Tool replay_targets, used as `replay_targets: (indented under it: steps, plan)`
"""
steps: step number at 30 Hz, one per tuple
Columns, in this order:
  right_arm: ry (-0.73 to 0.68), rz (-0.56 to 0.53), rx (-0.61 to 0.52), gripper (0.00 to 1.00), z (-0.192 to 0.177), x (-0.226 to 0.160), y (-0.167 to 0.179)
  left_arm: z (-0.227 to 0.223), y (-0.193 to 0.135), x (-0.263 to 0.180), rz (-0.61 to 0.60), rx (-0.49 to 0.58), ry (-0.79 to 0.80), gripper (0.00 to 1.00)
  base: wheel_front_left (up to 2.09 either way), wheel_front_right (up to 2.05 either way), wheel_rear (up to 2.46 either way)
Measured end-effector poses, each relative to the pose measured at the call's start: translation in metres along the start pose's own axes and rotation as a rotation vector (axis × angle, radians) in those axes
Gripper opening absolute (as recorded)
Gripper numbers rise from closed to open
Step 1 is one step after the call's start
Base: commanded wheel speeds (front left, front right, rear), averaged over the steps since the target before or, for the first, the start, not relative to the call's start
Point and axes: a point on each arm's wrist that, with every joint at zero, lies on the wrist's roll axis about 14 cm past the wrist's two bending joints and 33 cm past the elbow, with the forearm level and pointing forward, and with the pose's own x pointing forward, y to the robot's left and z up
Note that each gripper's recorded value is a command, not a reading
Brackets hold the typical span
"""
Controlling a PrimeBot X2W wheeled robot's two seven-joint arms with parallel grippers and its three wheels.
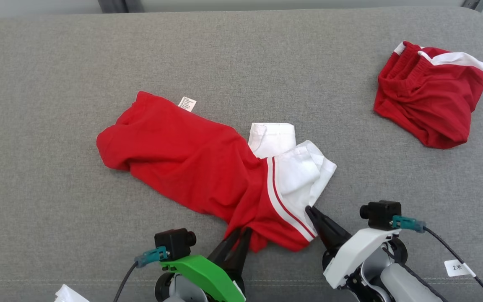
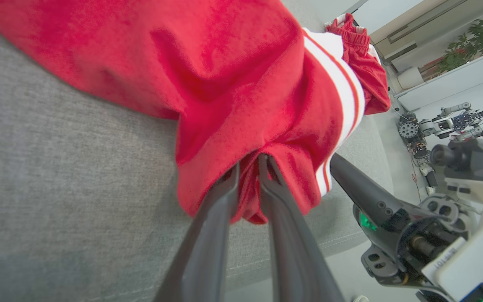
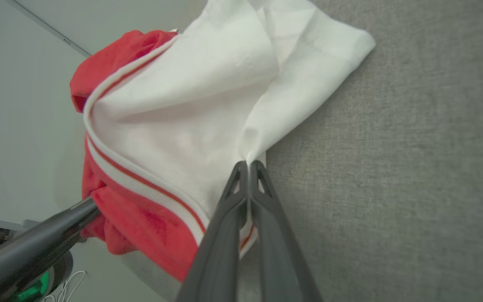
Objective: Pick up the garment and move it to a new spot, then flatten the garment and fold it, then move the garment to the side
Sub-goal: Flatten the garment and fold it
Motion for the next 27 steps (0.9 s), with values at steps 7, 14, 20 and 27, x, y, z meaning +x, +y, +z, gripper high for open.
replay_targets:
  steps: [7,14,20,27]
  plan:
    - [-0.16,0.011,-0.151,0.0,0.068,-0.005,-0.015,0.017,-0.002,-0.002,-0.003,-0.001,-0.062,1.0,0.0,0.0,0.0]
    - [-0.51,0.065,-0.471,0.0,0.206,-0.03,0.005,0.036,-0.009,-0.003,-0.022,-0.009,-0.127,1.0,0.0,0.0,0.0]
    - [-0.654,0.205,-0.568,0.0,0.245,-0.056,0.06,0.044,-0.017,-0.004,-0.04,-0.012,-0.154,1.0,0.0,0.0,0.0]
    - [-0.212,0.407,-0.416,0.0,0.113,-0.042,0.1,0.059,-0.01,-0.005,-0.012,-0.024,-0.206,1.0,0.0,0.0,0.0]
